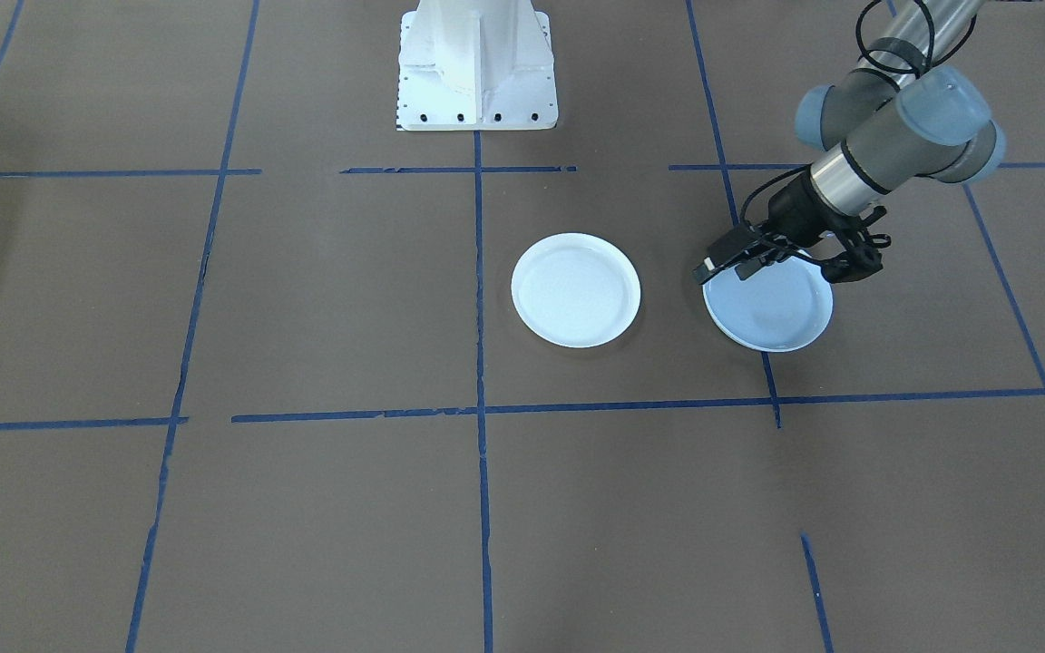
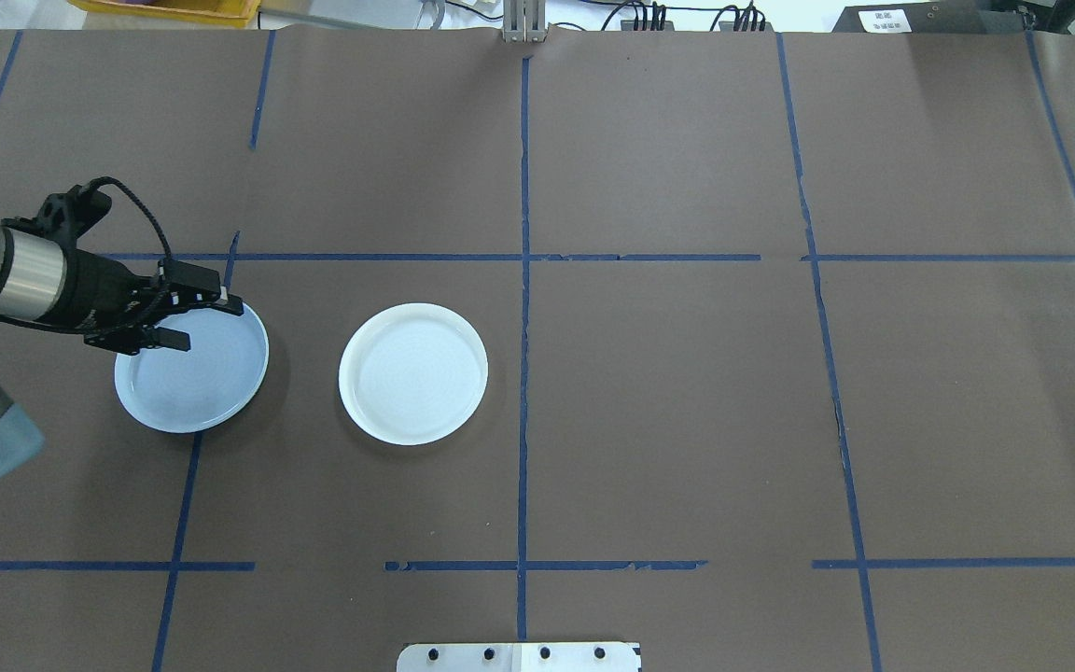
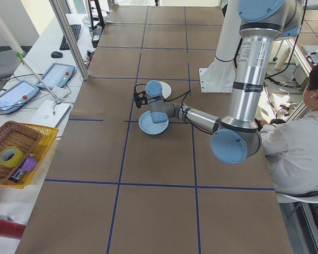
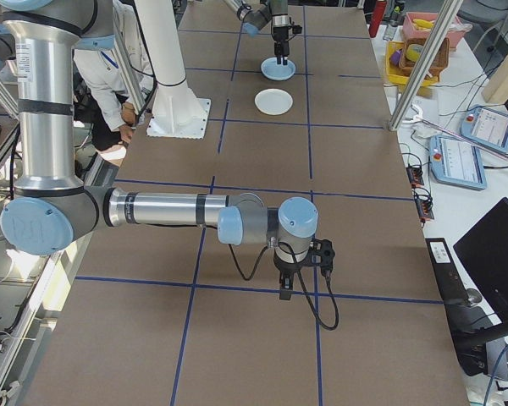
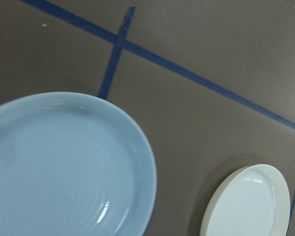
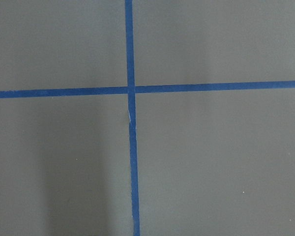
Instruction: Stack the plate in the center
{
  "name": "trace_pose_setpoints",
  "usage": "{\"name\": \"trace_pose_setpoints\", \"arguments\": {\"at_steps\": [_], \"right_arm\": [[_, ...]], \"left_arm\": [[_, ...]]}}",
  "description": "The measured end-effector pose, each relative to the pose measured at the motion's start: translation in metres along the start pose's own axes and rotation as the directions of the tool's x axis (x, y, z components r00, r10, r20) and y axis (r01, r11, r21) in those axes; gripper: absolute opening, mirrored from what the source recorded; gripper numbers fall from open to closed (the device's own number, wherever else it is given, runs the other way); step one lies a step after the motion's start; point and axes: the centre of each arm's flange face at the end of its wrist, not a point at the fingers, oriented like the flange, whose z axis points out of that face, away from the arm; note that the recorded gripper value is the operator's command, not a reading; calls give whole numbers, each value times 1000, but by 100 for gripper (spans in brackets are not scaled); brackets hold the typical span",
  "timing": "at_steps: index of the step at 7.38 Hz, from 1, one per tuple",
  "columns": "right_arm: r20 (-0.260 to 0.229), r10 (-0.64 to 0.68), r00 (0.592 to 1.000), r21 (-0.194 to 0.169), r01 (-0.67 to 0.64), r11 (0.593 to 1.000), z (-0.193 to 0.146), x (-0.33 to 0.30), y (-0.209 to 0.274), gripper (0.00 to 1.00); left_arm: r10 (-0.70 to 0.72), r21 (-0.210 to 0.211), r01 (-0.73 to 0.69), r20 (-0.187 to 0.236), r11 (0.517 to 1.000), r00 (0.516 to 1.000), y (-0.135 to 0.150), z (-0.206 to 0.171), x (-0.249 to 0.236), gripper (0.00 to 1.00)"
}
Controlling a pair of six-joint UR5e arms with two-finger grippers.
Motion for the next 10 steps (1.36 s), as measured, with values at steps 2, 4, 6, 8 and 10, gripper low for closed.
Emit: {"name": "trace_pose_setpoints", "arguments": {"at_steps": [2, 4, 6, 8, 10], "right_arm": [[0, 0, 1000, 0, 0, 1000, 0, 0, 0, 100], [0, 0, 1000, 0, 0, 1000, 0, 0, 0, 100], [-1, 0, 1000, 0, 0, 1000, 0, 0, 0, 100], [-1, 0, 1000, 0, 0, 1000, 0, 0, 0, 100], [-1, 0, 1000, 0, 0, 1000, 0, 0, 0, 100]], "left_arm": [[-24, 51, 23, 27, 998, 999, 33, 47, 28, 100], [-19, 57, 16, 48, 998, 999, 56, 71, 27, 95], [-15, 40, 12, 66, 999, 998, 69, 82, 20, 54], [-14, 26, 12, 79, 1000, 997, 73, 88, 15, 23], [-8, 19, 6, 82, 1000, 997, 74, 89, 15, 0]]}}
